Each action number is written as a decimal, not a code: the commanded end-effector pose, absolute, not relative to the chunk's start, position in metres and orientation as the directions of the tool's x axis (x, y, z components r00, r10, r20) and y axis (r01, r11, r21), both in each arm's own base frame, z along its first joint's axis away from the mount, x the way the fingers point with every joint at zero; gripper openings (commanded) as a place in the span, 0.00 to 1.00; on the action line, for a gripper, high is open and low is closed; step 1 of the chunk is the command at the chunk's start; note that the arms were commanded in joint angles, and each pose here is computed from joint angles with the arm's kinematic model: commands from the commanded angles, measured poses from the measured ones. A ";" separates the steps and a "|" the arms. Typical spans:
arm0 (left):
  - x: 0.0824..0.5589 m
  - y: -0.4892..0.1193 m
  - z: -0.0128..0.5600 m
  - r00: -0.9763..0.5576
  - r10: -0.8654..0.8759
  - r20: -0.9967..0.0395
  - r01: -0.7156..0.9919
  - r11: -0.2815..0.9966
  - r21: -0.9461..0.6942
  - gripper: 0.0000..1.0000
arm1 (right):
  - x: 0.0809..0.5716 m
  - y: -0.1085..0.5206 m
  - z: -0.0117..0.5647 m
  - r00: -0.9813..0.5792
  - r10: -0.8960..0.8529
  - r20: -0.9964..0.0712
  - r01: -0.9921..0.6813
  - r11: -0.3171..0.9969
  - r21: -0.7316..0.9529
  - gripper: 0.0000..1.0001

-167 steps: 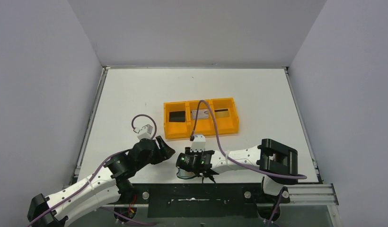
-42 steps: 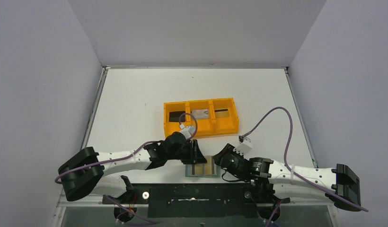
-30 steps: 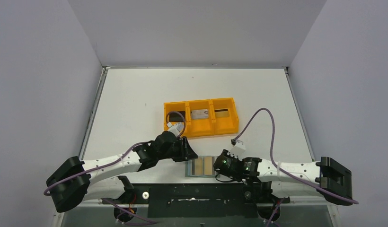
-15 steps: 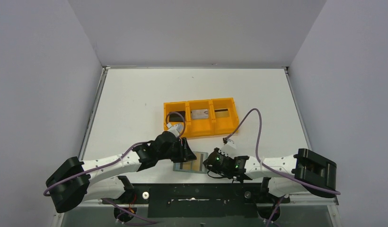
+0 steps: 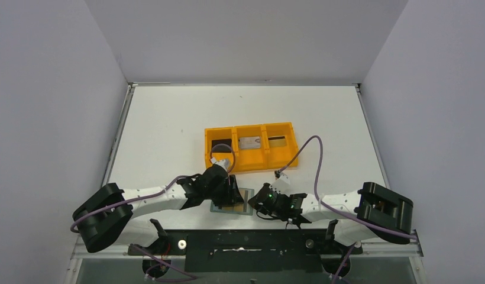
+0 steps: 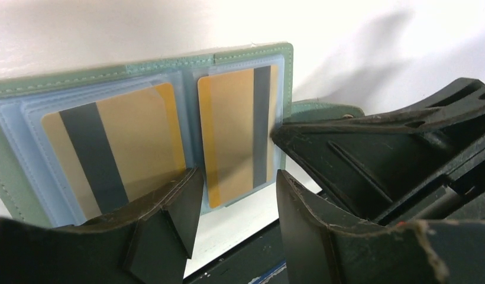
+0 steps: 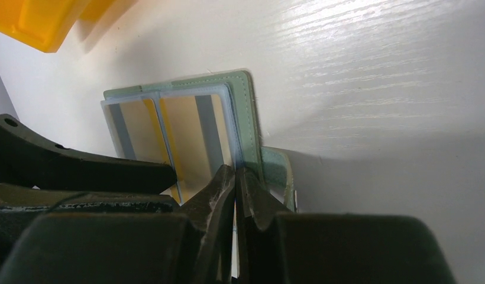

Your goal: Take the credit cards out of the card holder

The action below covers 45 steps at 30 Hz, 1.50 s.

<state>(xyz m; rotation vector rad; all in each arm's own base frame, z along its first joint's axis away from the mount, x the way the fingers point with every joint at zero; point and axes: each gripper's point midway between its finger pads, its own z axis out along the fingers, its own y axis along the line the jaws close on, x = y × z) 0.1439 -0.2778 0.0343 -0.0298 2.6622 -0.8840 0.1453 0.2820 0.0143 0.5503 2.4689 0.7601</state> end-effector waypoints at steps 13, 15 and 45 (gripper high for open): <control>0.161 -0.266 0.015 -0.935 -0.079 -0.346 0.082 0.901 -0.427 0.49 | 0.126 0.249 -0.025 -0.839 0.449 -0.309 0.261 0.828 0.496 0.01; 0.160 -0.270 0.014 -0.939 -0.075 -0.337 0.087 0.892 -0.443 0.48 | 0.126 0.250 -0.025 -0.839 0.458 -0.293 0.262 0.813 0.520 0.01; 0.162 -0.276 0.041 -0.911 -0.212 -0.354 0.054 0.790 -0.611 0.00 | 0.125 0.248 -0.032 -0.846 0.464 -0.263 0.277 0.804 0.526 0.00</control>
